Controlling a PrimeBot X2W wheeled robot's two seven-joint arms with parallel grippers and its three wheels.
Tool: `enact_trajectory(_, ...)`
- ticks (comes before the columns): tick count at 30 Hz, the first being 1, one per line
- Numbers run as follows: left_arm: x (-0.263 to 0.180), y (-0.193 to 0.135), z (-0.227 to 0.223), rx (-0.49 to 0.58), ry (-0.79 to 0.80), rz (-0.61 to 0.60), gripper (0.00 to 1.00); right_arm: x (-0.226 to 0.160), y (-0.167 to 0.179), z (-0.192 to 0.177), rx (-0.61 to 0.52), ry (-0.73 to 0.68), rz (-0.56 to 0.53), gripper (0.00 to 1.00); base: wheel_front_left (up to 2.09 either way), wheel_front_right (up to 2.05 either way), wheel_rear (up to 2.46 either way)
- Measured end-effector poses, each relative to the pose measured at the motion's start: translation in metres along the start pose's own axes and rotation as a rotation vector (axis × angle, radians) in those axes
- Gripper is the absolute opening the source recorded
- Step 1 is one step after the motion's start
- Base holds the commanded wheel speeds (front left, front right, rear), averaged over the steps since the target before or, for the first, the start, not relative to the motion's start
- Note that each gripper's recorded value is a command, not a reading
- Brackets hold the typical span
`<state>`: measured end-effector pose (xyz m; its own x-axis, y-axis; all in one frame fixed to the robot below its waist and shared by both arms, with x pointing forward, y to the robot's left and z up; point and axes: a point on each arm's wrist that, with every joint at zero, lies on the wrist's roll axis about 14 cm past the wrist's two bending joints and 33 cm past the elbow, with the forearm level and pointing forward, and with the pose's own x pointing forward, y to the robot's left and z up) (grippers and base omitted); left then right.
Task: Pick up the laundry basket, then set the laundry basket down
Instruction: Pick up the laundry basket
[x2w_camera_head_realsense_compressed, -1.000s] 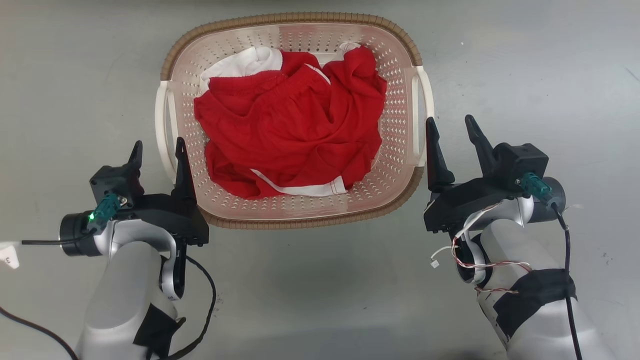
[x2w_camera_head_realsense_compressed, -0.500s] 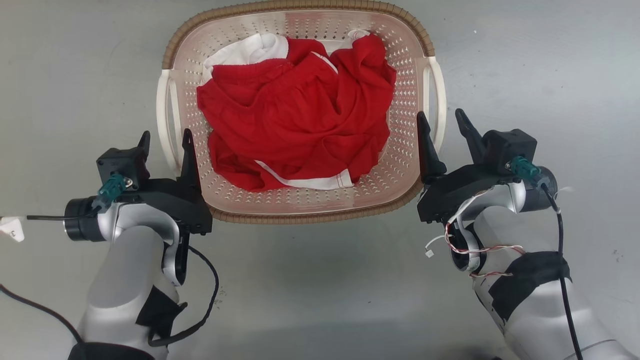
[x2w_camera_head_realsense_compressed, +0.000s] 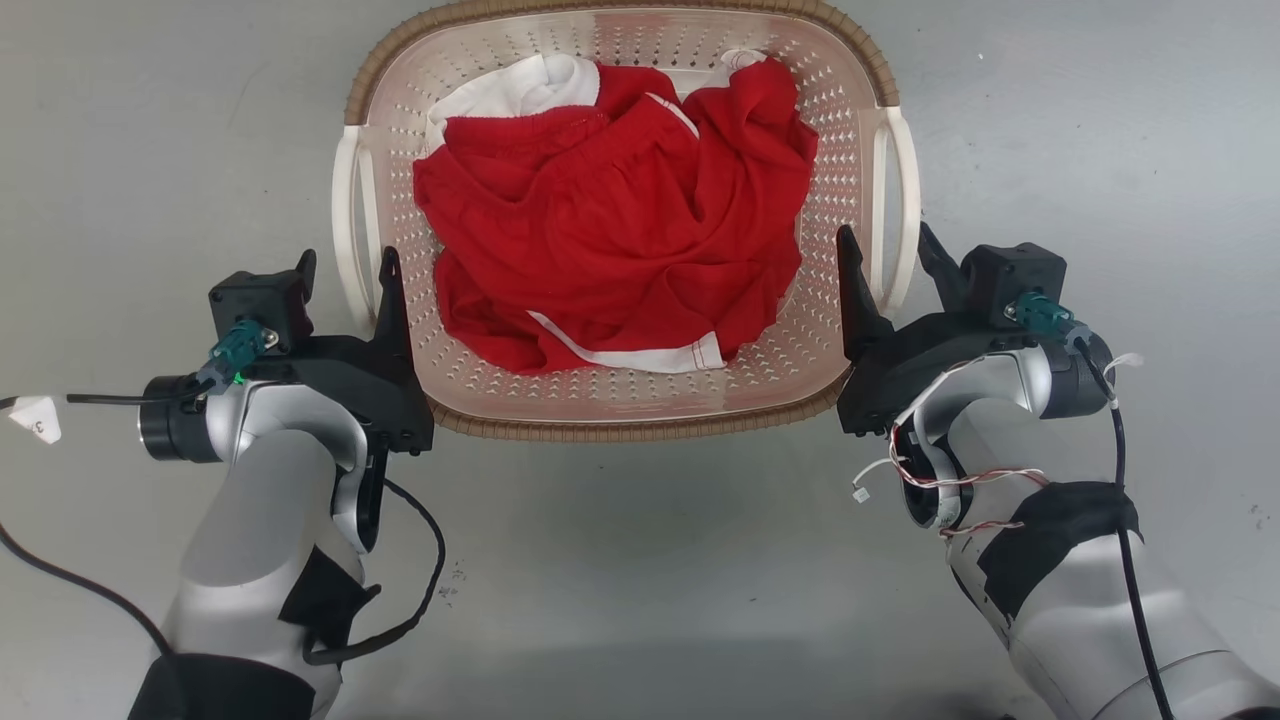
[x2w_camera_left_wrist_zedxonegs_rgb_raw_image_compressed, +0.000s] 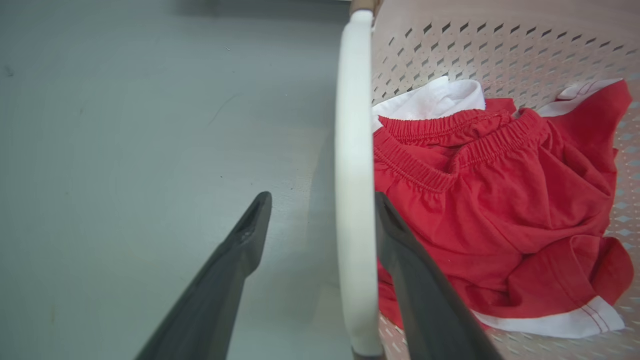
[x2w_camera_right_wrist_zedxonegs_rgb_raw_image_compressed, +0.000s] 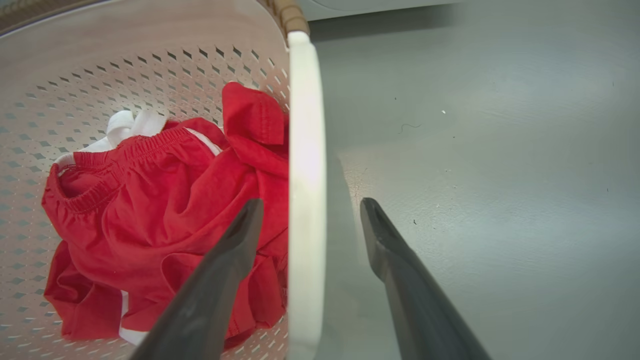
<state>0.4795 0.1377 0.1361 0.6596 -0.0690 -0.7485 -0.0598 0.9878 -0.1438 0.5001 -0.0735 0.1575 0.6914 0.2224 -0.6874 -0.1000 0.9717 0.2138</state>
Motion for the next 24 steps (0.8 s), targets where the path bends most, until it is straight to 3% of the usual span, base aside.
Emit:
enact_trajectory(8,0.004,0.001,-0.004,0.009,0.026,0.004,1.0,0.008,0.006,0.0,0.0,0.014,0.02,1.0,0.0,0.0,0.0)
enact_trajectory(9,0.005,0.001,-0.004,0.011,0.028,0.003,1.0,0.008,0.007,0.0,-0.003,0.016,0.023,0.91,0.0,0.0,0.0)
enact_trajectory(10,0.006,0.001,-0.003,0.013,0.028,0.002,0.95,0.009,0.008,-0.001,-0.005,0.019,0.025,0.82,0.0,0.0,0.0)
enact_trajectory(11,0.006,0.0,-0.003,0.014,0.031,-0.002,0.87,0.009,0.008,-0.001,-0.005,0.021,0.027,0.79,0.0,0.0,0.0)
enact_trajectory(12,0.007,-0.001,-0.003,0.015,0.032,-0.008,0.76,0.01,0.008,-0.001,-0.003,0.022,0.028,0.66,0.0,0.0,0.0)
enact_trajectory(13,0.008,-0.001,-0.003,0.018,0.033,-0.01,0.65,0.01,0.009,-0.001,-0.004,0.023,0.03,0.6,0.0,0.0,0.0)
enact_trajectory(14,0.008,-0.003,-0.003,0.02,0.035,-0.016,0.65,0.011,0.01,-0.001,-0.004,0.025,0.031,0.6,0.0,0.0,0.0)
enact_trajectory(15,0.009,-0.006,-0.003,0.021,0.04,-0.024,0.5,0.011,0.01,-0.002,-0.004,0.033,0.032,0.58,0.0,0.0,0.0)
enact_trajectory(17,0.01,-0.008,-0.004,0.025,0.047,-0.031,0.4,0.01,0.009,-0.005,0.0,0.043,0.029,0.45,0.0,0.0,0.0)
enact_trajectory(19,0.01,-0.01,-0.003,0.027,0.049,-0.035,0.08,0.01,0.009,-0.006,0.006,0.049,0.028,0.31,0.0,0.0,0.0)
enact_trajectory(20,0.011,-0.01,-0.003,0.028,0.05,-0.035,0.0,0.01,0.009,-0.006,0.005,0.051,0.028,0.22,0.0,0.0,0.0)
enact_trajectory(21,0.011,-0.01,-0.003,0.029,0.051,-0.036,0.0,0.011,0.008,-0.006,0.001,0.053,0.025,0.03,0.0,0.0,0.0)
enact_trajectory(24,0.011,-0.011,-0.004,0.035,0.056,-0.038,0.0,0.011,0.008,-0.007,0.002,0.062,0.025,0.0,0.0,0.0,0.0)
